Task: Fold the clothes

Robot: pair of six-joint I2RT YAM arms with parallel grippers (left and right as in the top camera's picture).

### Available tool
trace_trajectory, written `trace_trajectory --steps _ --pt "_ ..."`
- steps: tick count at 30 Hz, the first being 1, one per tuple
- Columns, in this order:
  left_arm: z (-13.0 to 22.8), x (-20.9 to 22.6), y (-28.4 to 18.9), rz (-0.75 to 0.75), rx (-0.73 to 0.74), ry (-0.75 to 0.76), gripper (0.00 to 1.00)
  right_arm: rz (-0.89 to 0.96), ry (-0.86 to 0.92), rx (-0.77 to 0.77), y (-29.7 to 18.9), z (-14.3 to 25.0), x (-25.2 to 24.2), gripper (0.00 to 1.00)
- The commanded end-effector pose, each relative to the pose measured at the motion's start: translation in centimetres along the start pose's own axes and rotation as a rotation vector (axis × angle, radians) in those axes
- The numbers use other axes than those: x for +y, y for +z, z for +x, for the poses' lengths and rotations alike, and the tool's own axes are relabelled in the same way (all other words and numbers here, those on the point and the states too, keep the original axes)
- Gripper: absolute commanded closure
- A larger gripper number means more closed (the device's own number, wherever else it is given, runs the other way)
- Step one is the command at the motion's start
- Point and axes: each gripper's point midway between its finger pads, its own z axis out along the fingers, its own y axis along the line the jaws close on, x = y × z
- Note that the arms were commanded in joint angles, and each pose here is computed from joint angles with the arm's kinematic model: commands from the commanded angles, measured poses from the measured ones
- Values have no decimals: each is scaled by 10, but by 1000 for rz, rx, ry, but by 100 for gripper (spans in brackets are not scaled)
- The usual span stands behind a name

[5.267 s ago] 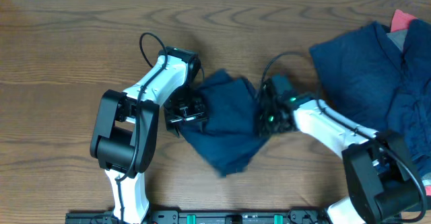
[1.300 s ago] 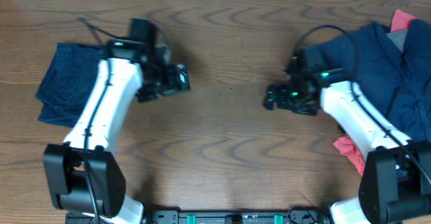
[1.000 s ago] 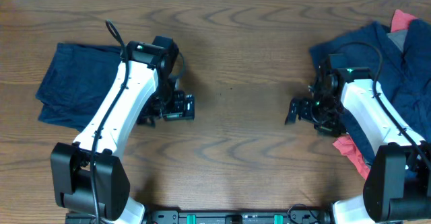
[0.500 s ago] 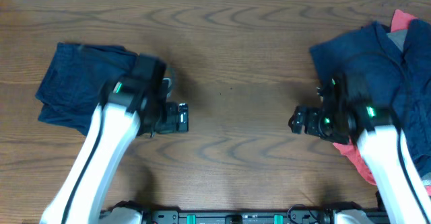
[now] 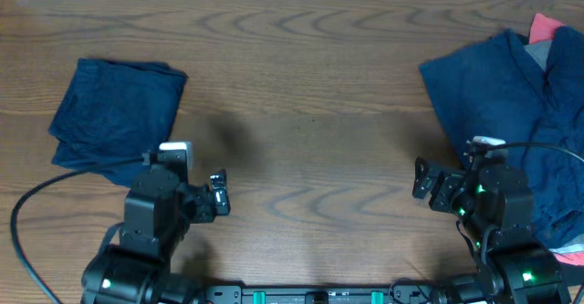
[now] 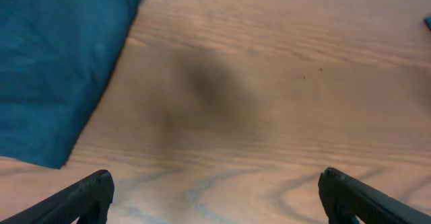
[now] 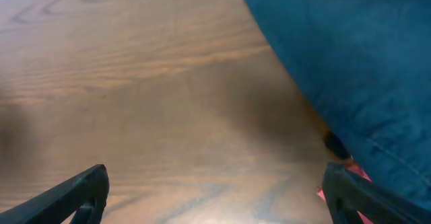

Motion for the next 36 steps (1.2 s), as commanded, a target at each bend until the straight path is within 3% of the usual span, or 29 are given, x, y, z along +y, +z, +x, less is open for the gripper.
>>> trace_trajectory --steps 1,28,36 --pt "-3 5 -2 -25 -25 4 2 9 5 3 1 3 -1 1" --pt "1 6 -2 -31 -7 5 2 57 9 2 -4 7 -13 1" --pt "1 6 -2 -31 -7 5 2 -59 -208 -164 -5 5 0 1"
